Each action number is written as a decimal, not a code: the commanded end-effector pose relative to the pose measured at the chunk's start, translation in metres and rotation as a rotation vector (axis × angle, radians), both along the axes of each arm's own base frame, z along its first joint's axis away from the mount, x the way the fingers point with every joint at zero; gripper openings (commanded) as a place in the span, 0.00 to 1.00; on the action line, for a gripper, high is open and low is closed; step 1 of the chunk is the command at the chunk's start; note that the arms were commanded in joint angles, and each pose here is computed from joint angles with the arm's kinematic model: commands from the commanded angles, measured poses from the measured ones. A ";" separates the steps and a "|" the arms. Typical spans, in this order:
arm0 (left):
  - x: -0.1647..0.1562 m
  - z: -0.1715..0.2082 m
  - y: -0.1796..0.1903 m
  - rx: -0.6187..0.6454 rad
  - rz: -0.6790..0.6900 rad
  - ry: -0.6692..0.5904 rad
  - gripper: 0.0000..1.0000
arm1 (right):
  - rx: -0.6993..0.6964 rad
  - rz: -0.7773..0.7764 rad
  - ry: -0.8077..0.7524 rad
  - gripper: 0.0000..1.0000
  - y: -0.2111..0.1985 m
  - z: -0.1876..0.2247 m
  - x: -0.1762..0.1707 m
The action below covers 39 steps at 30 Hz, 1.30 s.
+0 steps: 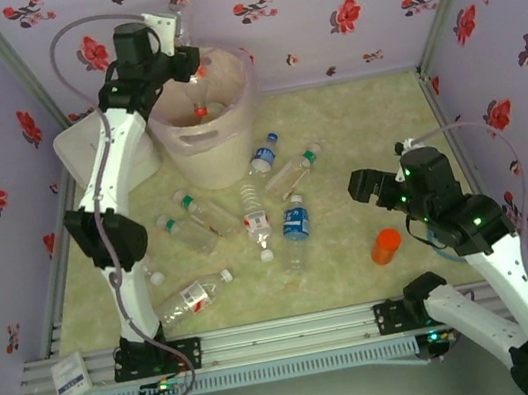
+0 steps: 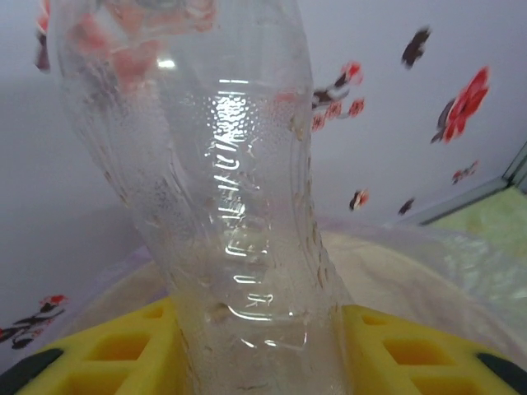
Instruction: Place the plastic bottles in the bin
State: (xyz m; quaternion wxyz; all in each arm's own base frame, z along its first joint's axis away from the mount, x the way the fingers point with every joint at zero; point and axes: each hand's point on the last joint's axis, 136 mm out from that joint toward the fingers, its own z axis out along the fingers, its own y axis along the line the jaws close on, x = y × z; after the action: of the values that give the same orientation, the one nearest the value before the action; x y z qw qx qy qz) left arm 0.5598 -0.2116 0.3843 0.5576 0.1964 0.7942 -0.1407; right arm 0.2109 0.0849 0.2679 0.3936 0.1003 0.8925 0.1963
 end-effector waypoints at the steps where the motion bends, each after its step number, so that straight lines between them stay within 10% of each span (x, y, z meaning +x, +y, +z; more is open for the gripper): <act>1: -0.009 -0.040 0.006 0.143 -0.020 0.129 0.00 | -0.067 -0.027 0.031 0.99 -0.015 -0.014 -0.010; 14: -0.032 -0.186 0.001 0.365 -0.154 0.433 0.00 | -0.055 -0.018 0.063 0.99 -0.008 -0.023 -0.004; 19: -0.034 -0.204 -0.004 0.381 -0.182 0.440 0.69 | -0.046 -0.028 0.078 0.99 -0.008 -0.027 -0.005; 28: -0.030 -0.164 -0.009 0.336 -0.177 0.345 0.98 | -0.039 -0.062 0.091 0.99 -0.011 -0.030 -0.004; 39: -0.043 -0.038 0.002 0.302 -0.123 0.106 1.00 | 0.002 -0.126 0.197 1.00 -0.007 -0.040 0.002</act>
State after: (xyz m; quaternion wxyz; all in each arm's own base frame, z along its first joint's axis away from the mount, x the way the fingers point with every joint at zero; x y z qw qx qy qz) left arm 0.5350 -0.2181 0.2603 0.3962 0.3189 0.8575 -0.0779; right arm 0.2125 0.0818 0.2252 0.3210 0.1390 0.9232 0.1594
